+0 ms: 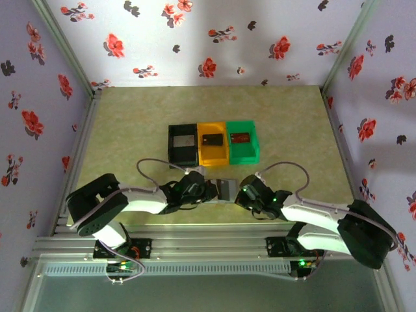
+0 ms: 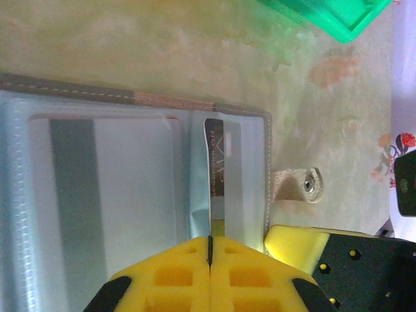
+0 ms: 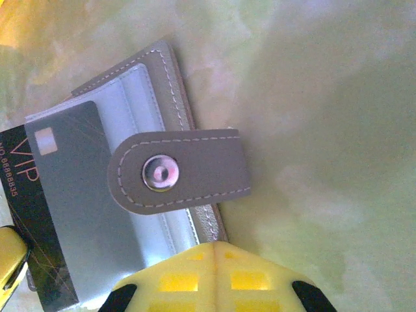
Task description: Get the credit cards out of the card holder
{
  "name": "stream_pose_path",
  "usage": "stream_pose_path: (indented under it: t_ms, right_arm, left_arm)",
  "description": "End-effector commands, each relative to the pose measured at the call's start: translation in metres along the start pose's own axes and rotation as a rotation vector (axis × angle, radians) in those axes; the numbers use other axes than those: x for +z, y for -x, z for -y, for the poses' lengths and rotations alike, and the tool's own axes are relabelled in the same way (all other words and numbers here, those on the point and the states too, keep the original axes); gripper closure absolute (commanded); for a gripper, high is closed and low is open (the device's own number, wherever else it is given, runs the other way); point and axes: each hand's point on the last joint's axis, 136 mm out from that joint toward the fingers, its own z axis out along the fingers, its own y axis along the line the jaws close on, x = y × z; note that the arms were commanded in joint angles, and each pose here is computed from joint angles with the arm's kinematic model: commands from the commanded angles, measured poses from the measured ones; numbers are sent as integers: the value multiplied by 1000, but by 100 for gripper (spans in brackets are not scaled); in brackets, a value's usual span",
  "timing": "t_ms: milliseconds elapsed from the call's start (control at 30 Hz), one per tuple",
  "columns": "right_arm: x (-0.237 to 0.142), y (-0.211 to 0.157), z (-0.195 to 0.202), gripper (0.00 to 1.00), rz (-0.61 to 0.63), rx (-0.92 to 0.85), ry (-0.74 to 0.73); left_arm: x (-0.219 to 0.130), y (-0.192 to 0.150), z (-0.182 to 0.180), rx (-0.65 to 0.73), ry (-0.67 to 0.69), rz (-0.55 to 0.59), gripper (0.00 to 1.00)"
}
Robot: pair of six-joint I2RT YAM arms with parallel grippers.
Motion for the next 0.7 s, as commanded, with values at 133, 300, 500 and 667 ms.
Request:
stream_pose_path:
  t_ms: [133, 300, 500, 667]
  right_arm:
    - [-3, -2, 8, 100, -8, -7, -44]
    - [-7, -1, 5, 100, -3, -17, -30]
    - [-16, 3, -8, 100, 10, -53, 21]
    - [-26, 7, -26, 100, 22, -96, 98]
  left_arm:
    - [-8, 12, 5, -6, -28, 53, 100]
    - [-12, 14, 7, -2, -38, 61, 100]
    - [-19, 14, 4, 5, -34, 63, 100]
    - [-25, 13, 3, 18, -43, 68, 100]
